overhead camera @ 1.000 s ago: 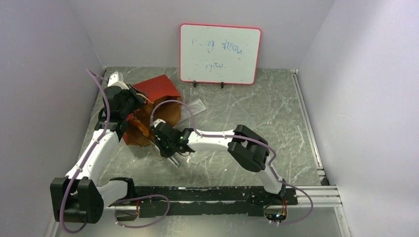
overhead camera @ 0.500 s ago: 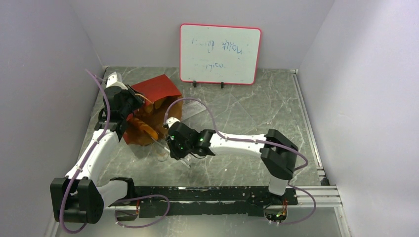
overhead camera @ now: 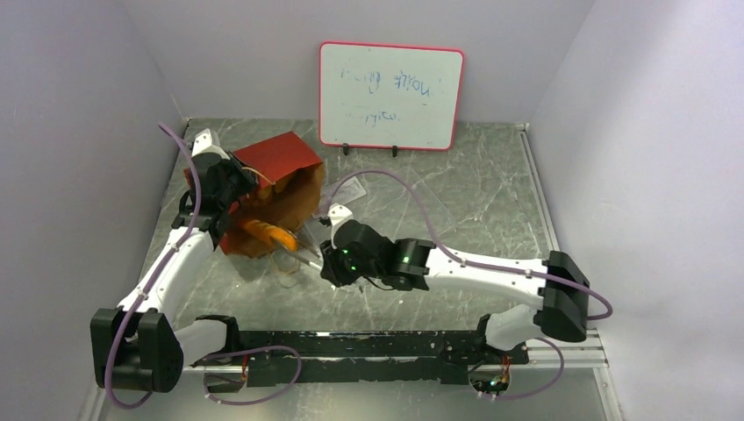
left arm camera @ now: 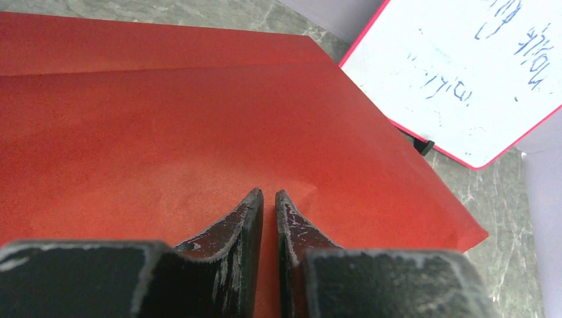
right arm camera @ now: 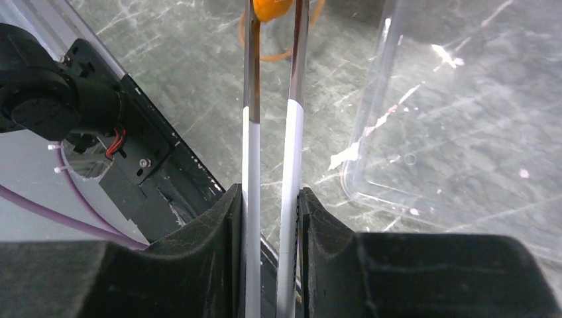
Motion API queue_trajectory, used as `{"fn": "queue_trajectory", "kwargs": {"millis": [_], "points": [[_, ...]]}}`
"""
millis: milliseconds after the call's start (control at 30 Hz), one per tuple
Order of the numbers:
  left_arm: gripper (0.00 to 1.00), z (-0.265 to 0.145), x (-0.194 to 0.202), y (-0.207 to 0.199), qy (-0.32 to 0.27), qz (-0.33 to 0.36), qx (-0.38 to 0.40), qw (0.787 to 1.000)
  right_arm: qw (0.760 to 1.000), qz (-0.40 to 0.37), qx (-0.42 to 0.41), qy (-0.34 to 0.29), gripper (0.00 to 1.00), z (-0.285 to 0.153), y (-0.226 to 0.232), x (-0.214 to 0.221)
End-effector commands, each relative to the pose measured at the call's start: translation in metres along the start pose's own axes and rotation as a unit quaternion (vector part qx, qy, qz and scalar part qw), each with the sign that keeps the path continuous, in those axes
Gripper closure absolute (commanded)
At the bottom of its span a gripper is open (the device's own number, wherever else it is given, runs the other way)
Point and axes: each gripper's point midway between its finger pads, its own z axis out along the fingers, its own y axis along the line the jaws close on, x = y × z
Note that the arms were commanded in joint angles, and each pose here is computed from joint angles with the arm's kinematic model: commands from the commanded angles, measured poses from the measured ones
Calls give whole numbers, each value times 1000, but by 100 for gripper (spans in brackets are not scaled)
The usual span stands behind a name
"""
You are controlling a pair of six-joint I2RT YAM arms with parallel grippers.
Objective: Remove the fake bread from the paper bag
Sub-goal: Take out the fake bread from the paper bag.
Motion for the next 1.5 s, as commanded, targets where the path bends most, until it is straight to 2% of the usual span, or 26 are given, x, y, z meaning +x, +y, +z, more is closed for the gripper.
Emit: {"fn": "queue_trajectory", "kwargs": {"millis": [0,267,633,967,1467], "points": [[92,4,-9,-3,-17,13,-7,1000,999,20,17,-45,100,-22,-7,-16],[93,6,-10,-2,-20,21,-18,999,996,30,28,-81,100,-53,-14,-31],[93,12,-15,16,-29,25,-77,996,991,51,53,-111,100,-94,-27,-44],[93,19,-28,28,-45,30,-125,991,986,77,86,-118,100,-124,-46,-35],[93,21,-31,30,-52,33,-133,989,968,139,145,-149,100,-162,-83,-17]]}}
